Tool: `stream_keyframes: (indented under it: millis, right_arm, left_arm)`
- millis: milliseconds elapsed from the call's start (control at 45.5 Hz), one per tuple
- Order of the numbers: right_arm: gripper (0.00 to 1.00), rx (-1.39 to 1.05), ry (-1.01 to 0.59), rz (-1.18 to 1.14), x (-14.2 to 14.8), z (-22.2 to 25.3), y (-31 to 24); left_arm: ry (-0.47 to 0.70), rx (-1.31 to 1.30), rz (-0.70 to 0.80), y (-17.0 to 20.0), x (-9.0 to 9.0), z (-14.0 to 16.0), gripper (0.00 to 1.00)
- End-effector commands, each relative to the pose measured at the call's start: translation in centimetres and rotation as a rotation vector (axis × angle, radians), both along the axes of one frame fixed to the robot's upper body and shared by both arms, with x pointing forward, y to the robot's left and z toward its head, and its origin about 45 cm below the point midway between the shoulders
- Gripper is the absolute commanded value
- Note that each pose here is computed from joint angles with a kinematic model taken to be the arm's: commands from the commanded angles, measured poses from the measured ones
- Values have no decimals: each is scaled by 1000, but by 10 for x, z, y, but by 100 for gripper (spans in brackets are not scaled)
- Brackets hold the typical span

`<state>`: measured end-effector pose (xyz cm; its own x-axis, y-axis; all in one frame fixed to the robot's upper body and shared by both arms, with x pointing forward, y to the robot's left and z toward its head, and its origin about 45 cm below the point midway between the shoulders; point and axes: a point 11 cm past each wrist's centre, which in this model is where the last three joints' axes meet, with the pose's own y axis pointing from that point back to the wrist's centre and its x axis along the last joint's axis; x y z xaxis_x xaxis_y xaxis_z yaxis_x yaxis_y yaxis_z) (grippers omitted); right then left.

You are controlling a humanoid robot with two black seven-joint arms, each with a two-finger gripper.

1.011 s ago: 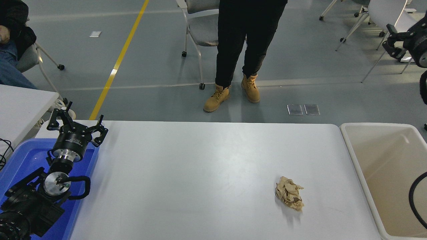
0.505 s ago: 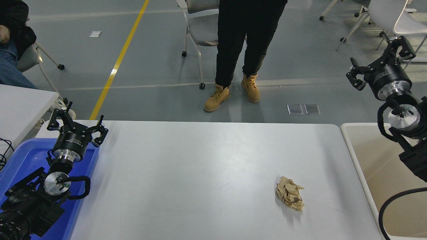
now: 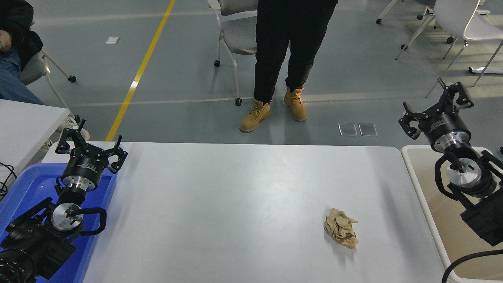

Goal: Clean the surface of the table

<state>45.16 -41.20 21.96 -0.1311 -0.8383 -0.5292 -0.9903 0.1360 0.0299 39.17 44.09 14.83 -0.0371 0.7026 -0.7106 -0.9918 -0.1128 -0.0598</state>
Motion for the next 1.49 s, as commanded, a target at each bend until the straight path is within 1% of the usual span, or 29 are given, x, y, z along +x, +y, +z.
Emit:
stream_keyframes:
  millis: [0, 286, 352, 505, 681, 747, 791, 857, 945, 1055, 1143, 1275, 1429, 1473]
  right_arm:
    - [98, -11, 0, -11, -2, 1, -7]
    - [98, -141, 10, -10, -1, 22, -34]
    - [98, -234, 36, 9, -3, 28, -43]
    - [98, -503, 161, 122, -8, 26, -51]
    - [98, -623, 167, 163, 0, 47, -53]
    - [98, -642, 156, 167, 1, 55, -56]
    - [98, -674, 127, 192, 6, 69, -53]
    - [98, -764, 94, 273, 13, 87, -41]
    - [98, -954, 83, 407, 21, 101, -21]
    - [98, -1198, 124, 577, 22, 102, -5]
    - [98, -1348, 168, 720, 20, 101, 5]
    - [98, -1487, 216, 885, 19, 105, 18]
    - [98, -1613, 226, 1048, 17, 107, 45]
    - [98, -1646, 230, 1102, 16, 101, 55]
  left_arm:
    - [-1, 0, -1, 0, 0, 0, 100]
    - [0, 0, 0, 0, 0, 0, 100]
    - [0, 0, 0, 0, 0, 0, 100]
    - [-1, 0, -1, 0, 0, 0, 100]
    - [-2, -1, -2, 0, 0, 0, 100]
    - [0, 0, 0, 0, 0, 0, 100]
    - [0, 0, 0, 0, 0, 0, 100]
    - [0, 0, 0, 0, 0, 0, 100]
    - [0, 0, 0, 0, 0, 0, 100]
    - [0, 0, 0, 0, 0, 0, 100]
    - [0, 0, 0, 0, 0, 0, 100]
    - [0, 0, 0, 0, 0, 0, 100]
    - [0, 0, 0, 0, 0, 0, 100]
    - [0, 0, 0, 0, 0, 0, 100]
